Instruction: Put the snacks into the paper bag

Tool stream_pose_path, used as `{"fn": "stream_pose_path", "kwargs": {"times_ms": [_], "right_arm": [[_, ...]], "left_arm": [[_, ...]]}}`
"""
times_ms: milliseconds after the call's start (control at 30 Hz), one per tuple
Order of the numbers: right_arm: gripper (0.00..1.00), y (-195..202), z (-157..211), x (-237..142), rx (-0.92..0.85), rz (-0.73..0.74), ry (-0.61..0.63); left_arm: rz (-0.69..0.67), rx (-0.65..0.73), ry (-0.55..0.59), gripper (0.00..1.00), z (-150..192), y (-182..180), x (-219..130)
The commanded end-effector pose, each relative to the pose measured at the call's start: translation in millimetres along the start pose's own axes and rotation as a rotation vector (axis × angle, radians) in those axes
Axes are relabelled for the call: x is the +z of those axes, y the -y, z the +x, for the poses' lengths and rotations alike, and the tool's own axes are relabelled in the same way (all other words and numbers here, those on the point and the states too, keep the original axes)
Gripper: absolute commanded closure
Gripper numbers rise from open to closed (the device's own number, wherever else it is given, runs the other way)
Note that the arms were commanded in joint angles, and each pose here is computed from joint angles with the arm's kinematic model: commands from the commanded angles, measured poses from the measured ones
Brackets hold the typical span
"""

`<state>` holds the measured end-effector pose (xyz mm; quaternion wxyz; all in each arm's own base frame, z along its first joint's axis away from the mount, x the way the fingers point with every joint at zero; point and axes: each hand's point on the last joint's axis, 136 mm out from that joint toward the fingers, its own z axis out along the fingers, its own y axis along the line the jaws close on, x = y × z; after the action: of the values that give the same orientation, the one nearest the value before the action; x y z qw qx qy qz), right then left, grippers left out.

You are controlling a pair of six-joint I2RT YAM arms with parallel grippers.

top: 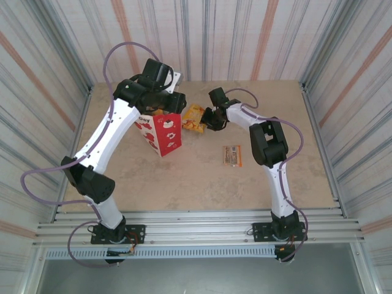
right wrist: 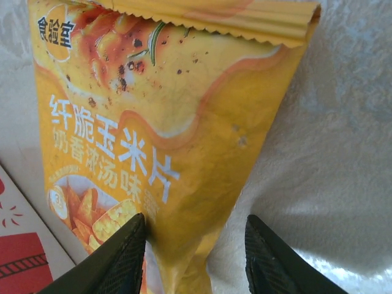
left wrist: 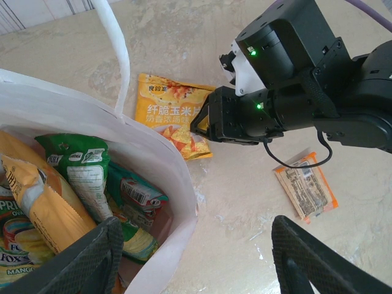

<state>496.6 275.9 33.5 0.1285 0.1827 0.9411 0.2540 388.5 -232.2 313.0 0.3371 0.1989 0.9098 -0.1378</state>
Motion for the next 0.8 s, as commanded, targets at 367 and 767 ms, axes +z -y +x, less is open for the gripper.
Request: {"fn": "stream_pose_path", "kwargs": {"times_ms": [367, 767], "right_arm": [[0.97, 3.2, -7.7, -19.9, 0.002, -0.065, 0.018], [1.0, -12.2, 13.5, -150.9, -0.109, -0.15, 0.216]], "left_arm": [[0.012, -0.002, 0.065, 0.33, -1.1, 0.8, -34.5], [0.066, -0.027, 0.104, 0.34, 17.8, 16.6, -70.9]]}}
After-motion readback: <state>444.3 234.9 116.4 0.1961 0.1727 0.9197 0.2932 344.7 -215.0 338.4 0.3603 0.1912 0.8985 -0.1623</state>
